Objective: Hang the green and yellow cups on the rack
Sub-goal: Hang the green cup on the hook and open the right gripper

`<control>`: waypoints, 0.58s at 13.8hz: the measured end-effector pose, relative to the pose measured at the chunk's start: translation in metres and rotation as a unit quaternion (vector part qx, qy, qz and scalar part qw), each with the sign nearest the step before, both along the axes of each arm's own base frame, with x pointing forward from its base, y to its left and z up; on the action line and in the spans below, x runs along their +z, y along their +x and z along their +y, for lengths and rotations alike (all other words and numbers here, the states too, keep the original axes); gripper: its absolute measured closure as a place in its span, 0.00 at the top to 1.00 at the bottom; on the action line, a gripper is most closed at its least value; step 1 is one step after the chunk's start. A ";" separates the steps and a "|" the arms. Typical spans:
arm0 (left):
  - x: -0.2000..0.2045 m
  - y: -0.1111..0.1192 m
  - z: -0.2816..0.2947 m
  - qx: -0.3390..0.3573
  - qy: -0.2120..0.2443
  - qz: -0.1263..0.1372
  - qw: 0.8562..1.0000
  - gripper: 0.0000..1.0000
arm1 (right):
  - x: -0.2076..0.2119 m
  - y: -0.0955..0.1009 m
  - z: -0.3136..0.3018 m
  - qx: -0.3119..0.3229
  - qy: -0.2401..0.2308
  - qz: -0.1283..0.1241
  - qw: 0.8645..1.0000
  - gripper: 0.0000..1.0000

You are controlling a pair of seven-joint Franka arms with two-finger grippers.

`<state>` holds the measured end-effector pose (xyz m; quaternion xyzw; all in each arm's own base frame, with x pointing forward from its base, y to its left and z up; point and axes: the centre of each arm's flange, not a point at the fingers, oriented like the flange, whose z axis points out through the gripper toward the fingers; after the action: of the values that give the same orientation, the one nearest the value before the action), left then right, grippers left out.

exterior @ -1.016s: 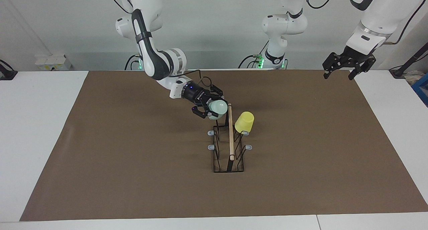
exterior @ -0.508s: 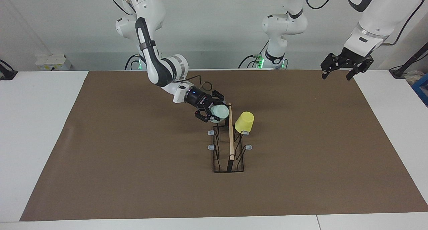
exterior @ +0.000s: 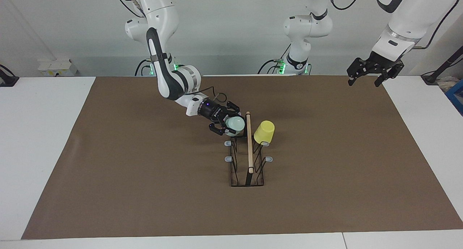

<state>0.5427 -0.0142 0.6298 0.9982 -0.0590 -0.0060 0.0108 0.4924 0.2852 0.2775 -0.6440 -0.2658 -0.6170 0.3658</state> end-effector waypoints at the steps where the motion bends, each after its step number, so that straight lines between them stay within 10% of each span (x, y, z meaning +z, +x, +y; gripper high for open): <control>1: 0.000 0.000 0.000 0.000 0.000 0.000 1.000 1.00 | 0.000 0.000 0.000 0.000 0.000 0.000 1.000 0.66; 5: 0.000 0.000 0.000 0.000 0.000 0.000 1.000 1.00 | -0.004 -0.003 -0.002 0.000 -0.003 0.005 1.000 1.00; 8: 0.000 0.000 0.000 0.000 0.000 0.000 1.000 1.00 | -0.007 -0.004 -0.004 -0.005 -0.018 0.016 1.000 1.00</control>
<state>0.5427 -0.0142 0.6298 0.9982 -0.0588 -0.0062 0.0108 0.4882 0.2812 0.2706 -0.6617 -0.2680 -0.6037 0.3549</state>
